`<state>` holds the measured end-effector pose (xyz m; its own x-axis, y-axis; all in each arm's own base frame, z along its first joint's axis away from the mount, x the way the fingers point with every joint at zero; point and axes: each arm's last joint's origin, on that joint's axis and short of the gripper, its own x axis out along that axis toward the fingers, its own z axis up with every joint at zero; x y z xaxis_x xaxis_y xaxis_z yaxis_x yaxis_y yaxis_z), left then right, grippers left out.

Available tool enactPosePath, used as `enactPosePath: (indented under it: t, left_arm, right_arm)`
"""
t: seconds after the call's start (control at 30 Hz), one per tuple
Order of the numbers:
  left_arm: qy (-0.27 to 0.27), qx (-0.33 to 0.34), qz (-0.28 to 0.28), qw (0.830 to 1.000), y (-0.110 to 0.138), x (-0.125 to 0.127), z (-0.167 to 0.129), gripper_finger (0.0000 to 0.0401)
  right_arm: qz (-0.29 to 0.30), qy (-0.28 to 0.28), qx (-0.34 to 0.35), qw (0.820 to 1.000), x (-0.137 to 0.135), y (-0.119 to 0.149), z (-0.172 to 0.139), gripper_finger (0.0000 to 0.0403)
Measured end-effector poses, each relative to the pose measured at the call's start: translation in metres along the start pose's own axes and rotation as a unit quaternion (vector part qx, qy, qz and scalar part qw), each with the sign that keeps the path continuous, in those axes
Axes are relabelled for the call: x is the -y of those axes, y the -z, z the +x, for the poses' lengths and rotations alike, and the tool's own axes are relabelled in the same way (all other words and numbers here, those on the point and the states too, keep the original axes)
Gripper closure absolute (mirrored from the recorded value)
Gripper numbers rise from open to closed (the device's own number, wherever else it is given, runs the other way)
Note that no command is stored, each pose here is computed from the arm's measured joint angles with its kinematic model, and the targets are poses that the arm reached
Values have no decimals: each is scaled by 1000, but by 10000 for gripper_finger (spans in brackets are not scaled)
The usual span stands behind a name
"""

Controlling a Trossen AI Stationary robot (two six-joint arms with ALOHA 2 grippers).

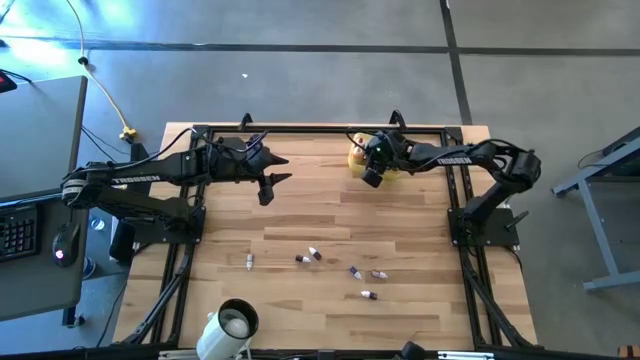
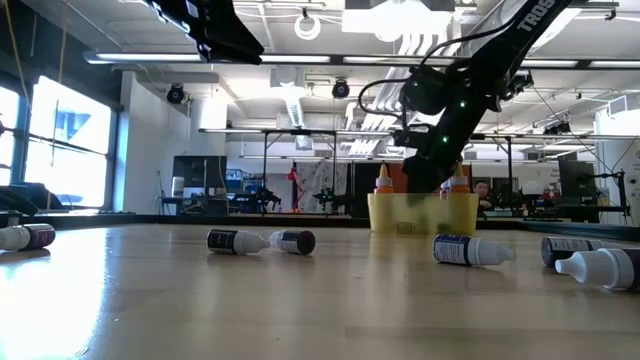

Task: Pick & Place food coloring
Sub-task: Put the small red food coloring bottle into the yellow bin

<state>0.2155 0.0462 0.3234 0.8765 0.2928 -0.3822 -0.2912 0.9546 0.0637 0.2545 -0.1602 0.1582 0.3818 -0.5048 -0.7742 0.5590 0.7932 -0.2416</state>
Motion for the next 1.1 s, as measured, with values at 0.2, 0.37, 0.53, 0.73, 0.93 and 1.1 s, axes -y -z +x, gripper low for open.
enactPosePath:
  t: [0.2, 0.37, 0.53, 0.73, 0.93, 1.1]
  left_arm:
    - [0, 0, 0, 1000, 0, 0, 0, 222]
    - [0, 0, 0, 1000, 0, 0, 0, 222]
    - [-3, 0, 0, 1000, 0, 0, 0, 222]
    - [-3, -2, 4, 1000, 0, 0, 0, 222]
    - [-4, -1, 9, 1000, 0, 0, 0, 222]
    - [-4, -1, 10, 1000, 0, 0, 0, 222]
  right_arm:
    - [-36, -9, 22, 999, -7, -17, -8, 259]
    - [-74, -39, 54, 995, -30, -53, -34, 254]
    - [-131, -114, 75, 982, -75, -70, -67, 262]
    - [-179, -233, 110, 950, -132, -56, -91, 264]
    - [-156, -334, 178, 912, -171, -34, -98, 256]
    - [-122, -370, 193, 900, -192, -12, -85, 252]
